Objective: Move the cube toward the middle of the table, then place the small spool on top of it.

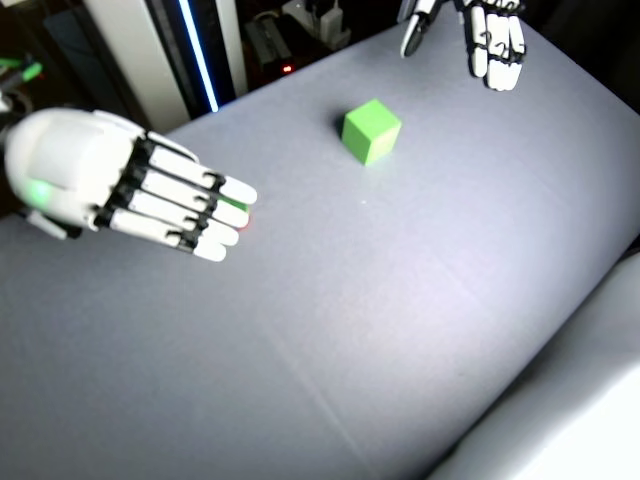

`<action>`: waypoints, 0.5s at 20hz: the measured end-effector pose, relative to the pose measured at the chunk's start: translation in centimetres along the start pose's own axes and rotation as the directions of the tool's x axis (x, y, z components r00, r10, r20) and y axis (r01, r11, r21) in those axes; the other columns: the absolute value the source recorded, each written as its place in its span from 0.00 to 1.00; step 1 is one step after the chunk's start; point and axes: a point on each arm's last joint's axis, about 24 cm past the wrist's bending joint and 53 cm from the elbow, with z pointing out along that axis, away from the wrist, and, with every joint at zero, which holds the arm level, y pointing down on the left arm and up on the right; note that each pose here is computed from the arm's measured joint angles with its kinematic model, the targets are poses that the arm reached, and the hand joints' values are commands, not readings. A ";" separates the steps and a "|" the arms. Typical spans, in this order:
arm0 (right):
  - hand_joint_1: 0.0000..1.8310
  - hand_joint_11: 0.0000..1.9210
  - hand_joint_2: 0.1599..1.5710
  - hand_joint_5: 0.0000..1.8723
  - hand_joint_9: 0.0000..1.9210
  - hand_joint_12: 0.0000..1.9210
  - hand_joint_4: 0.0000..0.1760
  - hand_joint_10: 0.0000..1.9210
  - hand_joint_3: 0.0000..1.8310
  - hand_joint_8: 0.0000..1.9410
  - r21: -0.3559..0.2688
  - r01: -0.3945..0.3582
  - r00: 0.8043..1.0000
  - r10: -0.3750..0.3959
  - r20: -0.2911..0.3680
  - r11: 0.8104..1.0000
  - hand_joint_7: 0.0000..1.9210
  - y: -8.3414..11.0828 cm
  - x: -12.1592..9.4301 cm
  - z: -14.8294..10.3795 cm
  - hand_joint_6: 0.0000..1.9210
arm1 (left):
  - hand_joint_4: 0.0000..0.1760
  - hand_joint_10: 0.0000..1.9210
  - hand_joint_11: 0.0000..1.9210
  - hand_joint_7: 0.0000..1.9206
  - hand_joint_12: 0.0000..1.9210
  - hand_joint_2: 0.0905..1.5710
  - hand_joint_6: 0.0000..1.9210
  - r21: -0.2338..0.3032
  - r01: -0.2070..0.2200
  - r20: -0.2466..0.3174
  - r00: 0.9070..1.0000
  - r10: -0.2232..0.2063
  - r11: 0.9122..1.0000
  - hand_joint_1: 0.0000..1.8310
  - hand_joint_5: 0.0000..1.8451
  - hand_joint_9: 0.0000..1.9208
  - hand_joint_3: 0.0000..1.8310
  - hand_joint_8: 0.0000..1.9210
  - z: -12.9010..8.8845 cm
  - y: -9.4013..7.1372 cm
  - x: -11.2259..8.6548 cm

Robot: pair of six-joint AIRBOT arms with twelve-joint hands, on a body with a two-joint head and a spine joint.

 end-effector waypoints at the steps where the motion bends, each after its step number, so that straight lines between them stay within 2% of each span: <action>1: 0.32 0.11 0.82 0.28 0.22 0.30 0.00 0.00 0.00 0.00 0.000 -0.003 1.000 0.003 -0.002 1.000 0.23 0.0 0.2 0.0 0.00 | 0.54 0.01 0.01 0.06 0.05 0.58 0.00 -0.002 -0.002 -0.003 1.000 0.002 1.000 0.33 0.17 0.04 0.01 0.00 0.0 0.1 0.0; 2: 0.33 0.11 0.83 0.27 0.22 0.30 0.00 0.00 0.00 0.00 -0.001 -0.004 1.000 0.004 -0.005 1.000 0.23 0.0 0.3 0.0 0.00 | 0.49 0.01 0.02 0.07 0.05 0.58 0.00 -0.005 -0.001 -0.002 1.000 0.001 1.000 0.33 0.17 0.05 0.00 0.00 0.0 0.2 0.0; 4: 0.32 0.13 0.83 0.28 0.22 0.30 0.00 0.00 0.00 0.00 -0.001 -0.004 1.000 0.004 -0.006 1.000 0.23 0.0 0.3 0.0 0.00 | 0.57 0.00 0.00 0.08 0.16 0.57 0.00 -0.006 -0.001 -0.009 1.000 0.001 1.000 0.32 0.18 0.06 0.00 0.00 0.0 0.2 0.2; 5: 0.30 0.11 0.83 0.28 0.22 0.29 0.00 0.00 0.00 0.00 -0.003 -0.003 1.000 0.003 -0.003 1.000 0.23 0.0 0.2 0.1 0.00 | 0.65 0.00 0.00 0.08 0.21 0.56 0.00 0.003 -0.003 -0.021 1.000 0.003 1.000 0.32 0.17 0.07 0.00 0.00 0.1 -0.1 0.4; 6: 0.30 0.12 0.83 0.29 0.22 0.29 0.00 0.00 0.00 0.00 -0.001 -0.002 1.000 0.002 -0.005 1.000 0.24 -0.1 0.2 0.1 0.00 | 0.67 0.01 0.00 0.09 0.22 0.55 0.00 0.017 -0.009 -0.040 0.999 0.010 1.000 0.29 0.16 0.08 0.00 0.00 0.4 -0.5 0.8; 7: 0.29 0.12 0.84 0.28 0.22 0.29 0.00 0.00 0.00 0.00 -0.004 -0.001 1.000 0.001 0.000 1.000 0.23 0.0 0.1 0.3 0.00 | 0.63 0.00 0.00 0.09 0.21 0.54 0.00 0.039 -0.019 -0.070 0.997 0.021 0.999 0.30 0.16 0.09 0.00 0.00 0.8 -1.2 1.5; 8: 0.29 0.13 0.84 0.28 0.22 0.29 0.00 0.00 0.00 0.00 -0.004 -0.002 1.000 0.002 0.002 1.000 0.24 0.0 0.0 0.4 0.00 | 0.68 0.00 0.00 0.09 0.18 0.53 0.00 0.053 -0.024 -0.087 0.996 0.028 0.998 0.30 0.14 0.09 0.00 0.00 1.0 -1.6 2.0; 10: 0.28 0.12 0.84 0.28 0.22 0.29 0.00 0.00 0.00 0.00 -0.007 -0.005 1.000 0.005 0.003 1.000 0.23 0.1 0.1 0.4 0.00 | 0.97 0.00 0.00 0.09 0.25 0.49 0.00 0.090 -0.037 -0.138 0.989 0.049 0.995 0.33 0.12 0.10 0.00 0.00 1.7 -2.6 3.4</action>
